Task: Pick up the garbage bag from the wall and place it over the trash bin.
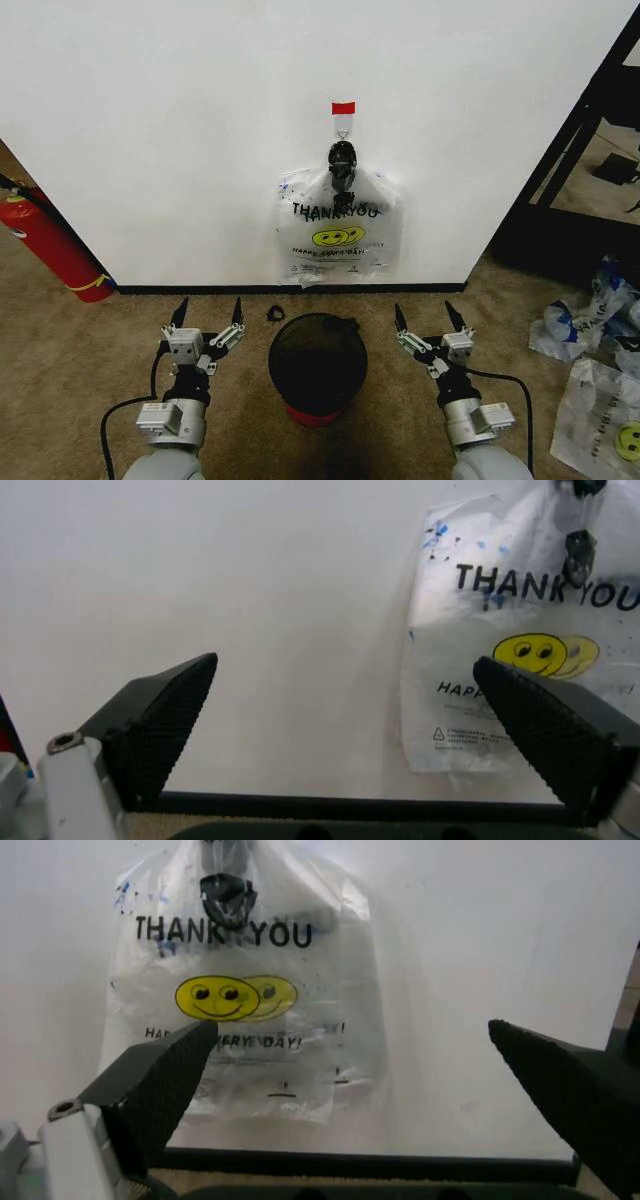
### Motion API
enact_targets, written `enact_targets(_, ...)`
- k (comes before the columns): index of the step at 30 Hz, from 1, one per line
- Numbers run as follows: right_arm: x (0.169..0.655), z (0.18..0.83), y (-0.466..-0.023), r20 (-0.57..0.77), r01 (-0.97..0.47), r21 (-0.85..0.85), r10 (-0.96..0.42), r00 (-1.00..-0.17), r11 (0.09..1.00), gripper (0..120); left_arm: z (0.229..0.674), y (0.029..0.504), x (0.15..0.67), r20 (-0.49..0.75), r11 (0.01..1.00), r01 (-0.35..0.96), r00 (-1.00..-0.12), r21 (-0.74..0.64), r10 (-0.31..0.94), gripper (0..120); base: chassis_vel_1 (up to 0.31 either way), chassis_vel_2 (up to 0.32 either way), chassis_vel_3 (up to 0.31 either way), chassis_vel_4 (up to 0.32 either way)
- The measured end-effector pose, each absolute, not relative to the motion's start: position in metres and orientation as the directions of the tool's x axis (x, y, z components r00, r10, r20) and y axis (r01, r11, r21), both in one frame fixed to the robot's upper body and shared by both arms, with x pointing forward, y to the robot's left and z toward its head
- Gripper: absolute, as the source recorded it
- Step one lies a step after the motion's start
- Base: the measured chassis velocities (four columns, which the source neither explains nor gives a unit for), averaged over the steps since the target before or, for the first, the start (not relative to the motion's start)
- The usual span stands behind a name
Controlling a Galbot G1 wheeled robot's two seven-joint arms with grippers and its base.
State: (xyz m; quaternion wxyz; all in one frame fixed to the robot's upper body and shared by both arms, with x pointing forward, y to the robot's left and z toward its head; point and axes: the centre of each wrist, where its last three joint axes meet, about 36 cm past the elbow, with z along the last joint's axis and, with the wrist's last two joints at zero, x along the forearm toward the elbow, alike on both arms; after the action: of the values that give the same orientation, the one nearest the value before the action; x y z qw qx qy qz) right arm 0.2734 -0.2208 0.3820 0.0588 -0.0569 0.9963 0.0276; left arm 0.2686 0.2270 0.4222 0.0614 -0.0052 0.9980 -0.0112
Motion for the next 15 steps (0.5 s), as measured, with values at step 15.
enact_targets(15, 0.2784, 0.3912, -0.2198, -0.147, -0.149, 0.099, -0.134, -0.980, 0.984, 100, 0.4288, 0.2236, 0.2711, -0.139, 0.999, -0.011, -0.990, -0.041, -0.016, 100, 0.000, 0.000, 0.000, 0.000)
